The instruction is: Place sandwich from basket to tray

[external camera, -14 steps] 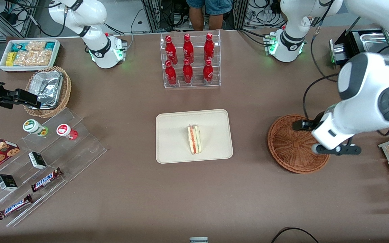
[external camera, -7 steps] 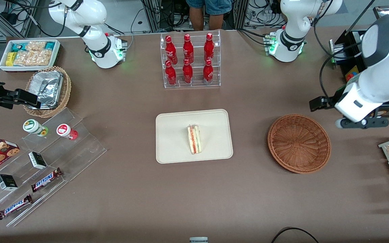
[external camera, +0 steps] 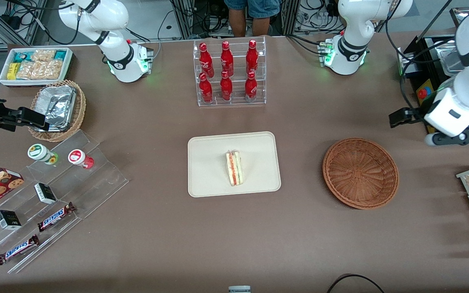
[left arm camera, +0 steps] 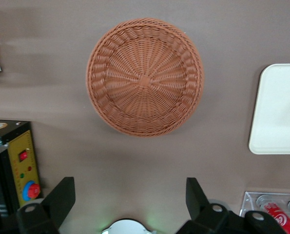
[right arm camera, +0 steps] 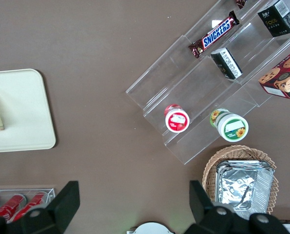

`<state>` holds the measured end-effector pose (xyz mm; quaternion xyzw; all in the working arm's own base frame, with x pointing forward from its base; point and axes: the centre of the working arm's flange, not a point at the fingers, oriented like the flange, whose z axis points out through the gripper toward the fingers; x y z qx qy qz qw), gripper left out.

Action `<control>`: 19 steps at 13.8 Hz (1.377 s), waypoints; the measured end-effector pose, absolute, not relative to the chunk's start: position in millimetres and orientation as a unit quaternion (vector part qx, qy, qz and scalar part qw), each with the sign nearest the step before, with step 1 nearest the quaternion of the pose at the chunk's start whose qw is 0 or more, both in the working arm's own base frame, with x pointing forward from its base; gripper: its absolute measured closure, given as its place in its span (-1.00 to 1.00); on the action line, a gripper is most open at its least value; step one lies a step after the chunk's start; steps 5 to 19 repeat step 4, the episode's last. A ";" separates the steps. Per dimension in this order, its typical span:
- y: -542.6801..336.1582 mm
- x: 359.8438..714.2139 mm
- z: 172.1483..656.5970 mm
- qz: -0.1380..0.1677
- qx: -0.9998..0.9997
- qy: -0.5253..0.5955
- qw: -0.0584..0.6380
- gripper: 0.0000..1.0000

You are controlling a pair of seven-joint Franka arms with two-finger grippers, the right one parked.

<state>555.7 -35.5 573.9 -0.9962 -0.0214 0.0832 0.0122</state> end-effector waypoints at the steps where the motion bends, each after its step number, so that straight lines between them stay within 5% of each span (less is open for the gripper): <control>1: -25.2 554.4 578.1 0.083 -0.996 -0.020 0.011 -1.00; 19: -5.6 550.0 587.7 0.083 -0.996 -0.028 0.009 -1.00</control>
